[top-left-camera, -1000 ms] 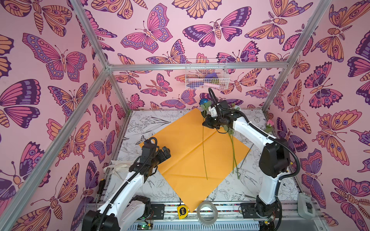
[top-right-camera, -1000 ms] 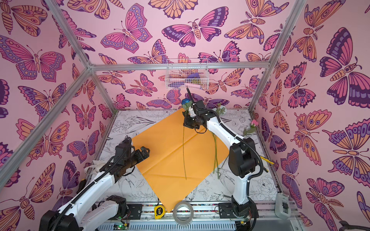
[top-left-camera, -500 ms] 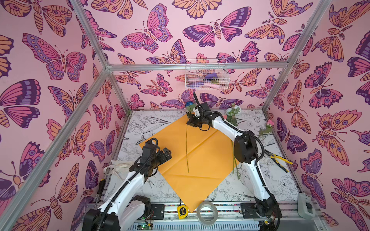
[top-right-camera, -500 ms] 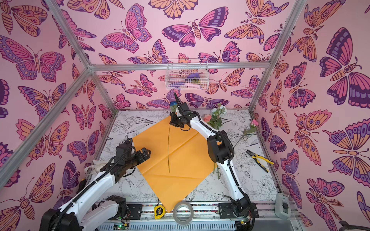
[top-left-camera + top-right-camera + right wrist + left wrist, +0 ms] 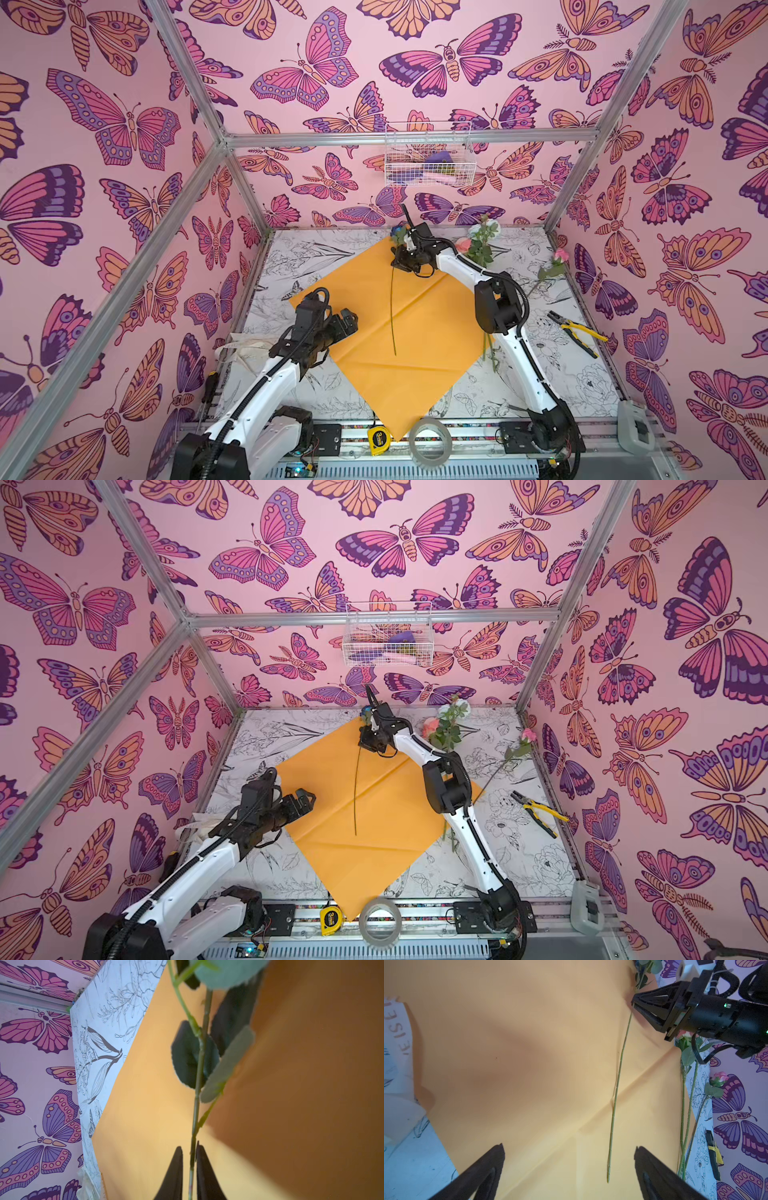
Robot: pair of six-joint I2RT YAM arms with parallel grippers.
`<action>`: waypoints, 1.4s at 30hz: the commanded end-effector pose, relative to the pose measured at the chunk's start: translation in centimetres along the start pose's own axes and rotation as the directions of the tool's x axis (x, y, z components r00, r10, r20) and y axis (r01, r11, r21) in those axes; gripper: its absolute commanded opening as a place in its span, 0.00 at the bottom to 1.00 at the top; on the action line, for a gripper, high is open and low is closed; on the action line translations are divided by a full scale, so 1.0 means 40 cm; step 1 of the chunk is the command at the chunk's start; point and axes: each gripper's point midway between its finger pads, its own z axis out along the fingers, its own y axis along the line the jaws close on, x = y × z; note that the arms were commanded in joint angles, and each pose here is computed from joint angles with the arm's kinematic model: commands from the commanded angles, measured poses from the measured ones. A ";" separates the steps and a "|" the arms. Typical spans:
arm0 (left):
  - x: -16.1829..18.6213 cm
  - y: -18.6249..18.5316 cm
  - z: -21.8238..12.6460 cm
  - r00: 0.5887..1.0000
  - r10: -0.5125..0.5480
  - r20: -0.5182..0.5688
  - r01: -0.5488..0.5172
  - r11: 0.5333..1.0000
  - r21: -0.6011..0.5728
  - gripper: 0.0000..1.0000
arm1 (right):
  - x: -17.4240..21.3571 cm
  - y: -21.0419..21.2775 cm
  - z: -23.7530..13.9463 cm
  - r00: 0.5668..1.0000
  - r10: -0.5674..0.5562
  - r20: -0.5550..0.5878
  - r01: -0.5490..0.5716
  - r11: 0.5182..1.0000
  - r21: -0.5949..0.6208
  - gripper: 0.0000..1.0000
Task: Tie the bouquet of fake flowers
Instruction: 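Carry the blue rose with the right gripper and lay it on the sheet, then grasp the next rose stem beside the sheet with the right gripper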
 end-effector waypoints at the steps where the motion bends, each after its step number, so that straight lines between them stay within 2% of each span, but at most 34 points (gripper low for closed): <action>1: 0.000 -0.001 0.000 1.000 0.006 0.008 -0.007 1.000 0.018 0.99 | -0.029 0.019 -0.005 0.999 -0.033 0.030 0.033 0.999 -0.016 0.27; 4: 0.000 0.000 -0.001 1.000 0.003 0.013 -0.004 1.000 0.018 0.99 | -0.037 0.023 -0.019 0.999 -0.036 0.034 0.036 0.999 -0.014 0.33; 8: 0.000 0.001 -0.005 1.000 0.000 0.020 -0.001 1.000 0.020 0.99 | -0.048 0.040 -0.075 0.997 -0.068 0.043 0.067 0.998 0.010 0.35; 14: -0.005 0.005 -0.011 0.999 0.008 0.040 -0.008 1.000 0.014 0.99 | -0.021 0.058 -0.218 0.990 -0.128 0.056 0.124 0.990 0.067 0.39; 18: -0.007 0.004 -0.014 0.999 0.011 0.047 -0.012 1.000 0.015 0.99 | 0.015 0.028 -0.335 0.983 -0.164 0.080 0.150 0.977 0.154 0.39; 24: 0.000 0.017 -0.012 0.999 0.011 0.045 -0.011 1.000 -0.001 0.99 | 0.061 -0.121 -0.516 0.980 -0.139 0.139 0.087 0.941 0.327 0.37; 30: -0.001 0.028 -0.007 0.999 0.007 0.046 -0.006 1.000 -0.024 0.99 | 0.090 -0.336 -0.653 0.981 -0.016 0.192 -0.073 0.891 0.449 0.35; 36: -0.004 0.027 -0.004 0.999 -0.006 0.044 0.007 1.000 -0.028 0.99 | 0.101 -0.470 -0.683 0.988 0.047 0.147 -0.116 0.855 0.505 0.35; 42: -0.001 0.031 -0.006 0.998 -0.024 0.051 0.025 0.999 -0.028 0.99 | 0.086 -0.552 -0.654 0.993 0.062 0.102 -0.108 0.824 0.557 0.36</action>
